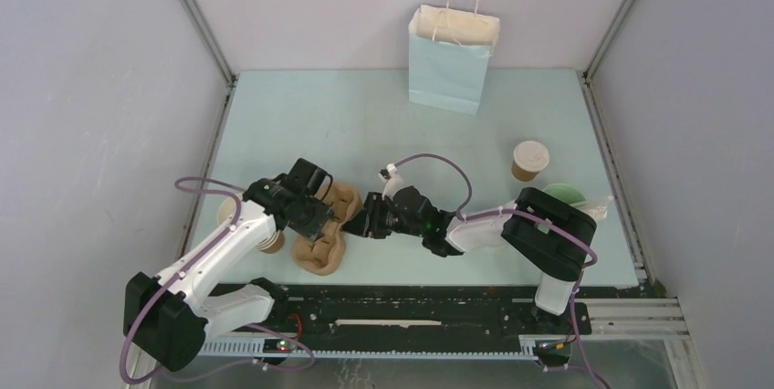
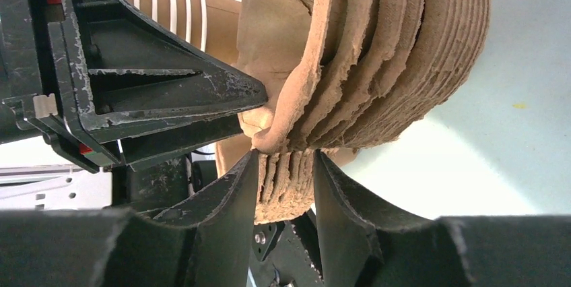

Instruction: Pack the takeout coffee

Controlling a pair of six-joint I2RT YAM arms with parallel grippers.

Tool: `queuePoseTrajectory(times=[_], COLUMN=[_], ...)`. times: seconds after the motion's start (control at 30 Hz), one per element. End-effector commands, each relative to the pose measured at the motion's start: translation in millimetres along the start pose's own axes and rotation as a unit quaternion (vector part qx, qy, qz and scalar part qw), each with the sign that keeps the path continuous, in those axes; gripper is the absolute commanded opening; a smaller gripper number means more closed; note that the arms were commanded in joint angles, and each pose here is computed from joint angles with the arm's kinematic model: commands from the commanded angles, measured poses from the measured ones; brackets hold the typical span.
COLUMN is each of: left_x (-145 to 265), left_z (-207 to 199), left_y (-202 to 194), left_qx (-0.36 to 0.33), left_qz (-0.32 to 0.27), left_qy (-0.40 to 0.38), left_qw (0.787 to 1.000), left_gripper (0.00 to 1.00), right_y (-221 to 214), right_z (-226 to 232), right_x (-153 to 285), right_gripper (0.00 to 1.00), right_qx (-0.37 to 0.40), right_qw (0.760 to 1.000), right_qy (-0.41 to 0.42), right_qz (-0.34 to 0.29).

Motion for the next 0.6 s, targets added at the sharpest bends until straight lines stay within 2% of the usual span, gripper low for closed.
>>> queuePoseTrajectory(times=[0.0, 0.23, 0.47, 0.57], left_x=[-2, -3, -2, -1], left_z=[0, -10, -16, -17], left_y=[-2, -1, 4, 7], left_qx=[0.012, 0.009, -0.013, -0.02], left_qz=[0.011, 0.014, -0.002, -0.009], left_qy=[-0.002, -0.009, 0.006, 0.007], left_qw=[1.0, 1.0, 1.0, 1.0], left_gripper=[0.25, 0.25, 0.25, 0.25], right_y=[1, -5, 13, 17], right_z=[9, 11, 1, -4], right_x=[-3, 2, 18, 24], right_gripper=[0.44, 0.46, 0.53, 0.59], right_qx=[0.017, 0.05, 0.037, 0.038], right_qw=[0.999, 0.998, 0.998, 0.998], right_qy=[0.025, 0.011, -0.004, 0.003], right_qz=[-0.019, -0.026, -0.05, -0.051])
Point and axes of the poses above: each gripper's point midway between its finger pads, its own x axis back along the fingers, its own z axis along the line the jaws close on, y = z × x, the point moved 6 cm from there along x, back along the fingers, and after that the axes turned 4 degrees about -x, right-handed, at the moved point
